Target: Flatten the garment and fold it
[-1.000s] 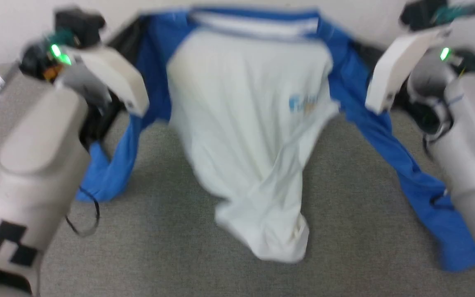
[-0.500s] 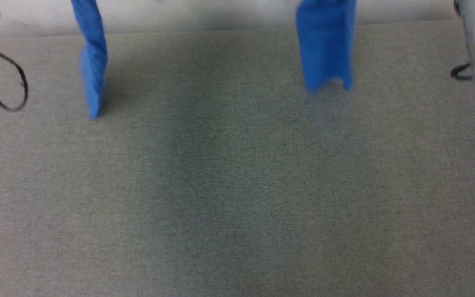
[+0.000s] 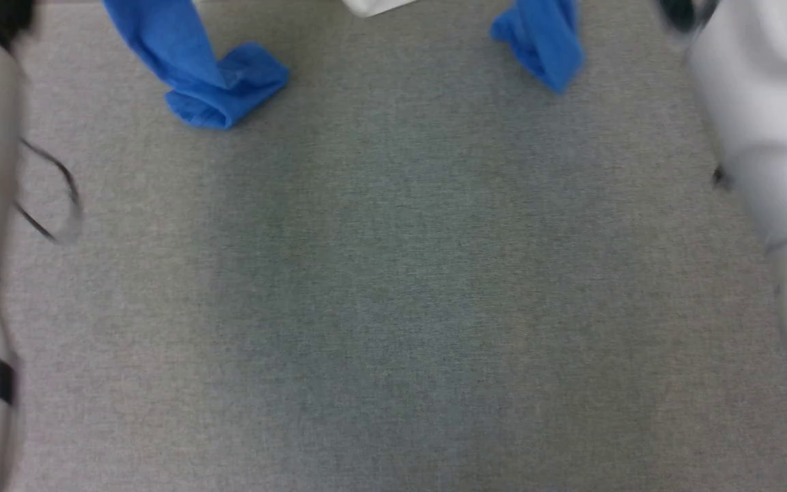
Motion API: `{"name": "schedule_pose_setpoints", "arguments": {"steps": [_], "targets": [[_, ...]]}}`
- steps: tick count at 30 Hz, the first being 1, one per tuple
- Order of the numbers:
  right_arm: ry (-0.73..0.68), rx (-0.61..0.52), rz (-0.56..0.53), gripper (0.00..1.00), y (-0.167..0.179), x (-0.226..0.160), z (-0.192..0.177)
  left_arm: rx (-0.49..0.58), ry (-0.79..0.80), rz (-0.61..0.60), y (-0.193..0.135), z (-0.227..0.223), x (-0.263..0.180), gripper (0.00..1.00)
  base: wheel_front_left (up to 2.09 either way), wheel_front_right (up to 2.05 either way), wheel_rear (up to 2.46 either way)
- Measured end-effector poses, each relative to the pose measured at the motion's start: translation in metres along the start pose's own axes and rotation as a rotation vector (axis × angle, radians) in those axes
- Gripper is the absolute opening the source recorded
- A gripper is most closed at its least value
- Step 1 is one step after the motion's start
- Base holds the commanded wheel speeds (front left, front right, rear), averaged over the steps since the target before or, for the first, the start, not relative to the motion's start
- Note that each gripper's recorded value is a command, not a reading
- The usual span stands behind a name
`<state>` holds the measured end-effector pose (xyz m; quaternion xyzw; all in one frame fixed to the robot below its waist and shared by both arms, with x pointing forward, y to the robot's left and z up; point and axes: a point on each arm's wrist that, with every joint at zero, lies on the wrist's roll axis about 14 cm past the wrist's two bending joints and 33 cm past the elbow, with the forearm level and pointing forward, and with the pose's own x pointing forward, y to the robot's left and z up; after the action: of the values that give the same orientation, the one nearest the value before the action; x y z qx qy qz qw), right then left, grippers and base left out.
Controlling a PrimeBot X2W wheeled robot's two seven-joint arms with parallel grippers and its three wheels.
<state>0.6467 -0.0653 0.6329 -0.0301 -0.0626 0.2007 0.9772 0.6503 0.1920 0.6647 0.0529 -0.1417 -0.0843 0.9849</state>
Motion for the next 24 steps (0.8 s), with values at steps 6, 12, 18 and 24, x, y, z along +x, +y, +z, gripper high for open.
{"name": "schedule_pose_setpoints", "arguments": {"steps": [6,12,18,24], "targets": [[0.198,0.108,0.047,0.0,0.027,-0.037,-0.088,-0.182,0.161,0.029,-0.015,-0.08,-0.067,0.0,0.0,0.0,0.0],[0.313,0.215,0.063,0.0,0.045,-0.107,-0.14,-0.32,0.297,0.055,-0.048,-0.129,-0.165,0.0,0.0,0.0,0.0],[0.351,0.283,0.064,0.0,0.057,-0.18,-0.155,-0.363,0.367,0.021,-0.085,-0.135,-0.245,0.0,0.0,0.0,0.0],[0.357,0.333,0.057,0.0,0.072,-0.249,-0.147,-0.375,0.434,0.007,-0.105,-0.128,-0.312,0.0,0.0,0.0,0.0]]}}
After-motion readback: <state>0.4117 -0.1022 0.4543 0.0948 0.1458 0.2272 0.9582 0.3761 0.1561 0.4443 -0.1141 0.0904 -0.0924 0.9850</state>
